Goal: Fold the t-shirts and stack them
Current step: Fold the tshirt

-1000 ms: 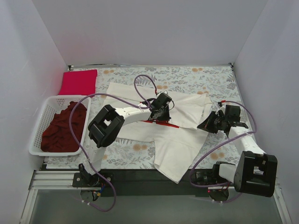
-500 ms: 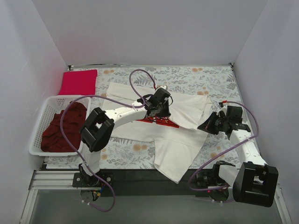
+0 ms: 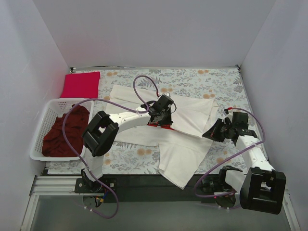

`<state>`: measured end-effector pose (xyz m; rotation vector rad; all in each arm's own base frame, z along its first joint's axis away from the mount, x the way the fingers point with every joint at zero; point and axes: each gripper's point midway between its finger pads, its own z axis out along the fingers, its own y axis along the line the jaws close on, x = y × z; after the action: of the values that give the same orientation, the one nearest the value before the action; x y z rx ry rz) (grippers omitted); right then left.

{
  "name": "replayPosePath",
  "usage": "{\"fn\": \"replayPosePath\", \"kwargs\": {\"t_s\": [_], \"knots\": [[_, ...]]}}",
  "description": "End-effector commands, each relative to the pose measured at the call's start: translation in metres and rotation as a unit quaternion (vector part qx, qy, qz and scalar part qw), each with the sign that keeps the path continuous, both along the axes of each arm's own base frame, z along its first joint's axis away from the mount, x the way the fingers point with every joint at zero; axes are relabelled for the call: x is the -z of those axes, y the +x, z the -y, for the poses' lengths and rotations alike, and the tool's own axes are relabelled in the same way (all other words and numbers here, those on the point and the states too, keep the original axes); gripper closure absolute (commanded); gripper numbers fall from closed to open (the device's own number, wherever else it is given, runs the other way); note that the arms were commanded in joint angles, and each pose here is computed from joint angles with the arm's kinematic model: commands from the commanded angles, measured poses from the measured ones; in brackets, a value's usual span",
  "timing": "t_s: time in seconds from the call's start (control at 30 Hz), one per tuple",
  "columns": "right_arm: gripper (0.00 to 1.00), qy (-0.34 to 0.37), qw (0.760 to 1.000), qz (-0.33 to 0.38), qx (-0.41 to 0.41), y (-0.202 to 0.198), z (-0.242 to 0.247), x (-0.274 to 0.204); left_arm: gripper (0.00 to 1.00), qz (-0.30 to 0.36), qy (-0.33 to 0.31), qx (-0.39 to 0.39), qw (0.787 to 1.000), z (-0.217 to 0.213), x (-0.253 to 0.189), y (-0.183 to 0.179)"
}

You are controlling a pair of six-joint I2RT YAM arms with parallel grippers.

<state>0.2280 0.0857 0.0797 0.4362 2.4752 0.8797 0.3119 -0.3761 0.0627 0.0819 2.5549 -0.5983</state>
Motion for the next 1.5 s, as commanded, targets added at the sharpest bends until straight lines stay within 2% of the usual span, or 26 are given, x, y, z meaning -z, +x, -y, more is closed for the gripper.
{"fn": "replayPosePath", "kwargs": {"t_s": [0.0, 0.43, 0.47, 0.53, 0.57, 0.7, 0.73, 0.77, 0.87, 0.9, 1.03, 1.1, 1.27, 1.47], "knots": [[0.99, 0.001, 1.0, -0.025, 0.0, -0.008, 0.0, 0.012, 1.0, 0.007, -0.01, 0.001, 1.0, -0.004, -0.013, -0.001], [0.98, -0.013, 0.999, -0.051, 0.003, -0.011, 0.005, 0.037, 1.0, -0.026, 0.011, 0.003, 1.0, -0.01, 0.02, -0.01], [0.88, -0.014, 0.999, -0.051, 0.004, -0.009, 0.005, 0.035, 1.0, -0.027, 0.008, 0.003, 1.0, -0.009, 0.019, -0.01], [0.76, -0.017, 0.999, -0.041, 0.005, -0.003, 0.007, 0.03, 0.9, -0.023, 0.003, 0.001, 1.0, -0.008, 0.014, -0.009], [0.72, -0.019, 0.999, -0.034, 0.006, 0.002, 0.008, 0.026, 0.8, -0.016, -0.006, 0.001, 1.0, -0.006, 0.004, -0.006], [0.61, -0.043, 0.999, 0.012, 0.027, 0.043, 0.02, -0.008, 0.6, 0.01, -0.046, -0.019, 0.999, -0.013, -0.036, 0.019], [0.57, -0.047, 0.998, 0.021, 0.034, 0.053, 0.024, -0.016, 0.57, 0.02, -0.051, -0.023, 0.998, -0.016, -0.045, 0.026], [0.57, -0.049, 0.998, 0.022, 0.04, 0.062, 0.026, -0.018, 0.55, 0.036, -0.062, -0.038, 0.997, -0.026, -0.061, 0.043], [0.53, -0.062, 0.994, 0.045, 0.076, 0.094, 0.042, -0.035, 0.55, 0.063, -0.066, -0.063, 0.994, -0.05, -0.078, 0.072], [0.53, -0.063, 0.992, 0.065, 0.09, 0.109, 0.047, -0.042, 0.54, 0.071, -0.066, -0.085, 0.992, -0.069, -0.082, 0.092], [0.52, -0.057, 0.984, 0.093, 0.141, 0.15, 0.065, -0.055, 0.55, 0.094, -0.035, -0.137, 0.986, -0.123, -0.072, 0.142], [0.52, -0.057, 0.982, 0.082, 0.159, 0.162, 0.074, -0.045, 0.55, 0.098, -0.017, -0.162, 0.982, -0.154, -0.061, 0.166], [0.53, -0.046, 0.979, 0.1, 0.174, 0.195, 0.088, -0.039, 0.57, 0.099, -0.001, -0.213, 0.972, -0.218, -0.04, 0.204], [0.55, -0.025, 0.979, 0.102, 0.174, 0.225, 0.091, -0.024, 0.58, 0.092, 0.012, -0.241, 0.966, -0.262, -0.015, 0.227]]}}
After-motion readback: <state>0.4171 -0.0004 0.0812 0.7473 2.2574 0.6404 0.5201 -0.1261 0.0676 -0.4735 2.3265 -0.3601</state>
